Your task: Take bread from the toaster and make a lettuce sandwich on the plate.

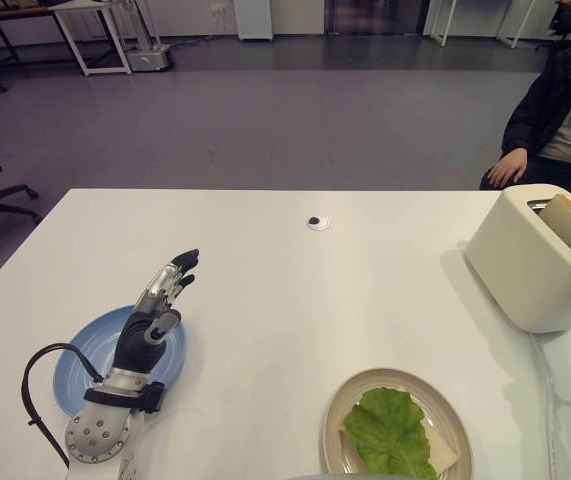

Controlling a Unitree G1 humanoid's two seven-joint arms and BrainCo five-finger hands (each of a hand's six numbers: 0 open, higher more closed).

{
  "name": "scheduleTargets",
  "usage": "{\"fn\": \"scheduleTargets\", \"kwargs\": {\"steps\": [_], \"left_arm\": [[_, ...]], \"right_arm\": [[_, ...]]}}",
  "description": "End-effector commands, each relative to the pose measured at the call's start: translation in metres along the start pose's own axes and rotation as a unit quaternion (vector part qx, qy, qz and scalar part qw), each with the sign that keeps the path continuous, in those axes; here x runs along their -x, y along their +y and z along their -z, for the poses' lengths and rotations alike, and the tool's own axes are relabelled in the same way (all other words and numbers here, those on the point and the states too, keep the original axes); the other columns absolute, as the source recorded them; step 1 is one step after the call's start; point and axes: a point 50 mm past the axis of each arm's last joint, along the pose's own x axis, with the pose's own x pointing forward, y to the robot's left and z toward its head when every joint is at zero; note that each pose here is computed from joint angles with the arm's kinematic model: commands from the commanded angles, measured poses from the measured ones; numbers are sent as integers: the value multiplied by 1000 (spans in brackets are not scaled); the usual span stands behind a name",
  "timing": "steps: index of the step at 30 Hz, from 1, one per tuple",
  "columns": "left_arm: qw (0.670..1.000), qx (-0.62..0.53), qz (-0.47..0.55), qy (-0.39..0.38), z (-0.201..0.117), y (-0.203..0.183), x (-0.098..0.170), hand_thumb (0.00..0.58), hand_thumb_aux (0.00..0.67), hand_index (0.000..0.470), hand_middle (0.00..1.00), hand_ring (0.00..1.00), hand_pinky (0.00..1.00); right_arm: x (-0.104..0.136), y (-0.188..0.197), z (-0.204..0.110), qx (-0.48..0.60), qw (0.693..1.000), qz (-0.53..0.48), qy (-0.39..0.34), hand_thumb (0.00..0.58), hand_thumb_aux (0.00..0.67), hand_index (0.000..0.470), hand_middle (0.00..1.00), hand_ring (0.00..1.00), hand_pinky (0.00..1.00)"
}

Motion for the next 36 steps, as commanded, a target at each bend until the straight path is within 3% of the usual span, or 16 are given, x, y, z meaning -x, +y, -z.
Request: {"fn": "scheduleTargets", "kwargs": {"steps": [1, 7, 11, 17, 21, 25, 33, 36], "left_arm": [[1000, -7, 4, 3, -1, 0, -1, 0, 0, 0, 0, 0, 0], [1000, -9, 3, 2, -1, 0, 0, 0, 0, 0, 0, 0, 0], [1000, -9, 4, 1, -2, -1, -1, 0, 0, 0, 0, 0, 0], [1000, -11, 6, 2, -2, -4, 0, 0, 0, 0, 0, 0, 0], [1000, -13, 7, 0, -4, -7, -1, 0, 0, 0, 0, 0, 0], [1000, -14, 8, -1, -5, -8, -1, 0, 0, 0, 0, 0, 0], [1000, -20, 11, -4, -6, -10, -1, 0, 0, 0, 0, 0, 0], [1000, -21, 10, -4, -6, -11, 0, 0, 0, 0, 0, 0, 0]], "right_arm": [[1, 3, -2, -18, 1000, -7, 2, 580, 670, 470, 0, 0, 0], [-3, -15, -13, -132, 991, 35, -13, 580, 670, 470, 0, 0, 0], [-6, -50, -26, -290, 953, 77, -33, 580, 670, 470, 0, 0, 0], [-5, -102, -46, -433, 894, 77, -86, 580, 670, 470, 0, 0, 0], [11, -84, -90, -515, 839, -95, -150, 580, 670, 470, 0, 0, 0], [45, -53, -124, -550, 754, -297, -202, 580, 670, 470, 0, 0, 0], [117, 3, -148, -538, 595, -553, -227, 580, 670, 470, 0, 0, 0], [134, 14, -140, -502, 566, -615, -223, 580, 670, 470, 0, 0, 0]]}}
